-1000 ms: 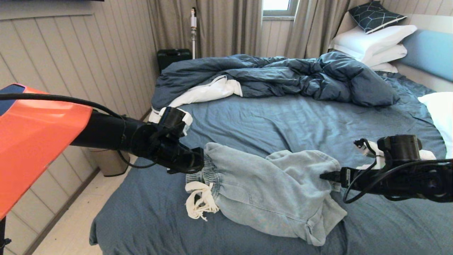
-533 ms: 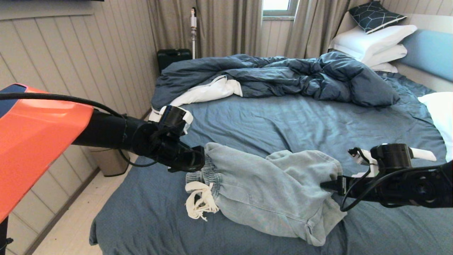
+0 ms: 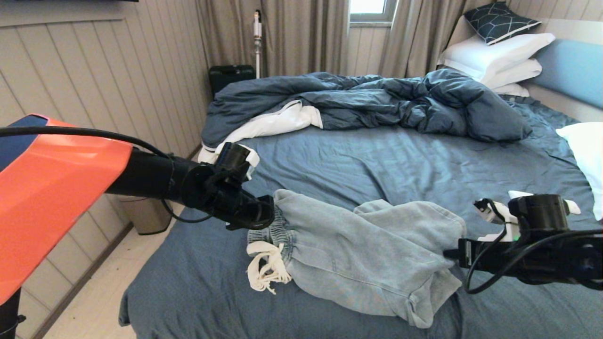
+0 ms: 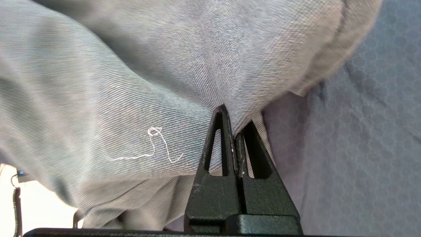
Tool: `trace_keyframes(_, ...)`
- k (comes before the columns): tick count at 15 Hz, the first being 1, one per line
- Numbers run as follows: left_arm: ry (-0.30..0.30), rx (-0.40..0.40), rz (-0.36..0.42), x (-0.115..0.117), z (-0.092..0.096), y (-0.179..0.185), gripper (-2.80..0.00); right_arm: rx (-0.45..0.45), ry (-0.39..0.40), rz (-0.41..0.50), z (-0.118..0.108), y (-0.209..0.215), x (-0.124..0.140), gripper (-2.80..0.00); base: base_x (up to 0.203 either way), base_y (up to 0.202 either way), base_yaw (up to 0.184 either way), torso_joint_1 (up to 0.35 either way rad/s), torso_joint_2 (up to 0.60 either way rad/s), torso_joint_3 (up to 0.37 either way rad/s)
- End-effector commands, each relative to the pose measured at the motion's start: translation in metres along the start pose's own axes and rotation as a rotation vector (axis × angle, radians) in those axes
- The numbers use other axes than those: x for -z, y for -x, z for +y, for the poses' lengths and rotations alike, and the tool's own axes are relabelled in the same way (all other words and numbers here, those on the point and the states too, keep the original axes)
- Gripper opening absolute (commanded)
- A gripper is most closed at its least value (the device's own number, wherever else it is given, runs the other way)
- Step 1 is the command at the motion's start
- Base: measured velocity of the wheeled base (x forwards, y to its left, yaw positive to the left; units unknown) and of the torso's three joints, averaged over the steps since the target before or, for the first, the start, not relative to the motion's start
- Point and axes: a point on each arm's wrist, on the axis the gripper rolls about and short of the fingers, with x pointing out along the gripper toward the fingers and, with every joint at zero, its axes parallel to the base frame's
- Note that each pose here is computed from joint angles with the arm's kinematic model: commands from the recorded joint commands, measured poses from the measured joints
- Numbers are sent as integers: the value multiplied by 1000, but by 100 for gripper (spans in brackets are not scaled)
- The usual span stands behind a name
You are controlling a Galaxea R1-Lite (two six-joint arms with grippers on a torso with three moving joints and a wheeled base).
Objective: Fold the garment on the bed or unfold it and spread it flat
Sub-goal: Fold the blue shorts
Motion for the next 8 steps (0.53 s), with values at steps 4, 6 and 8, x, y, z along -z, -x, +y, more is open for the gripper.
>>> trace_keyframes(4,8,4,-9,-6,-1,-10,-280,-20,21,-37,10,20,2,-280,0,0,0,0,0,0)
trace_keyframes(6,28,1,-28,-13,5,-8,-280,-18,20,-30,10,18,4,-280,0,0,0,0,0,0)
trace_keyframes(8,28,2,-33,-15,5,-8,-280,-17,19,-26,9,15,3,-280,0,0,0,0,0,0)
